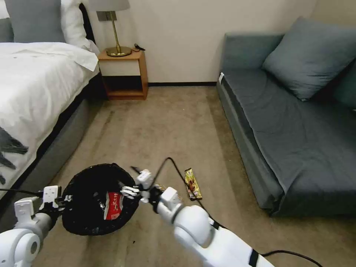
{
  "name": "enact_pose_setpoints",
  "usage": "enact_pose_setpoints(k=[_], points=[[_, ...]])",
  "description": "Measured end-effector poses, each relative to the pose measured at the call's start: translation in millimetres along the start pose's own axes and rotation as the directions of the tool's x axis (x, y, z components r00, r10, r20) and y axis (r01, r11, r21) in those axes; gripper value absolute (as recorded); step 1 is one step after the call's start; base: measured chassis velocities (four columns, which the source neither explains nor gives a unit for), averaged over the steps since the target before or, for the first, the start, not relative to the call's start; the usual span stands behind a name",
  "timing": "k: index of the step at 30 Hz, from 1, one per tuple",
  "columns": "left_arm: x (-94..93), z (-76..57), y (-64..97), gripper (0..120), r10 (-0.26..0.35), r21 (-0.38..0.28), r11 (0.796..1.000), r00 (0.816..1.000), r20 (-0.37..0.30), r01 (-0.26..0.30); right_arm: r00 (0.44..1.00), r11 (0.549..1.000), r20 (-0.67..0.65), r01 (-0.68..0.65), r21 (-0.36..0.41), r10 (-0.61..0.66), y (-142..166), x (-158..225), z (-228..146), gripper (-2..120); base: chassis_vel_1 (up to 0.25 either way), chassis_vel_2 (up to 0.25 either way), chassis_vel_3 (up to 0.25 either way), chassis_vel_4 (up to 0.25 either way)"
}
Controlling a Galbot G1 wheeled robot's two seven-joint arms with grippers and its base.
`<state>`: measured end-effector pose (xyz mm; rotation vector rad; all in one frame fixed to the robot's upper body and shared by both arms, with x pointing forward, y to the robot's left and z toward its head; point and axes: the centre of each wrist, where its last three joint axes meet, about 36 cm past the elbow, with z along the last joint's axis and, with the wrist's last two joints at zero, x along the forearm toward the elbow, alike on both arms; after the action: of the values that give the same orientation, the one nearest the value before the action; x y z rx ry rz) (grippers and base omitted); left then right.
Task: Pick up the trash bin, then pick up the garbage on the floor and place it into the trash bin.
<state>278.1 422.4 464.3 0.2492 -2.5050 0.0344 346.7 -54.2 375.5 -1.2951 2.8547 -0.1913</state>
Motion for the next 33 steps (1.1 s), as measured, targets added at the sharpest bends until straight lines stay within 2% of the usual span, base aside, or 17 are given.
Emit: enact_pose_setpoints(k=[5, 12, 18, 22, 25, 28, 29, 30, 32, 33], points=[[-0.3, 0.4, 4.5, 3, -0.007, 0.009, 1.0, 1.0, -0.001, 0.007, 0.999, 0.998, -0.021, -0.047, 0.028, 0.048, -6, 18, 18, 99, 0.0, 0.0, 0.0, 0.0], [-0.3, -0.6, 5.9, 3, -0.008, 0.01, 1.0, 1.0, 0.002, 0.008, 0.996, 0.997, -0.051, -0.069, 0.018, 0.07, -5, 30, 29, 100, -0.065, 0.079, 0.074, -0.064], [1.0, -1.7, 6.4, 3, -0.008, 0.01, 1.0, 1.0, 0.006, 0.008, 0.994, 0.997, -0.073, -0.074, 0.021, 0.076, -4, 32, 32, 100, -0.2, 0.192, 0.201, -0.203], [1.2, -2.0, 6.9, 3, -0.008, 0.011, 1.0, 1.0, 0.007, 0.008, 0.987, 0.996, -0.132, -0.088, 0.027, 0.091, -4, 34, 34, 100, -0.248, 0.267, 0.267, -0.255], [0.2, -2.3, 7.9, 3, -0.009, 0.011, 1.0, 1.0, 0.006, 0.009, 0.927, 0.984, -0.33, -0.169, 0.062, 0.18, -3, 31, 32, 100, -0.259, 0.281, 0.262, -0.25], [0.0, -2.6, 8.0, 3, -0.009, 0.011, 1.0, 1.0, 0.007, 0.009, 0.9, 0.979, -0.385, -0.191, 0.07, 0.203, -5, 28, 32, 100, -0.229, 0.253, 0.232, -0.247], [-0.3, -2.4, 8.3, 3, -0.009, 0.012, 1.0, 1.0, 0.006, 0.009, 0.817, 0.968, -0.526, -0.241, 0.062, 0.237, -12, 20, 40, 100, -0.15, 0.178, 0.095, -0.114], [-0.3, -2.4, 8.3, 3, -0.009, 0.012, 1.0, 1.0, 0.006, 0.009, 0.817, 0.968, -0.526, -0.241, 0.062, 0.237, -12, 20, 40, 100, -0.15, 0.178, 0.095, -0.114], [-0.6, -1.7, 8.7, 3, -0.009, 0.013, 1.0, 1.0, 0.004, 0.009, 0.761, 0.965, -0.605, -0.257, 0.047, 0.232, -19, 15, 46, 100, -0.054, 0.111, 0.061, -0.062], [-0.6, -1.0, 8.9, 3, -0.01, 0.013, 1.0, 1.0, 0.001, 0.01, 0.715, 0.965, -0.667, -0.262, 0.022, 0.21, -26, 11, 55, 100, 0.0, 0.0, 0.0, 0.0]])
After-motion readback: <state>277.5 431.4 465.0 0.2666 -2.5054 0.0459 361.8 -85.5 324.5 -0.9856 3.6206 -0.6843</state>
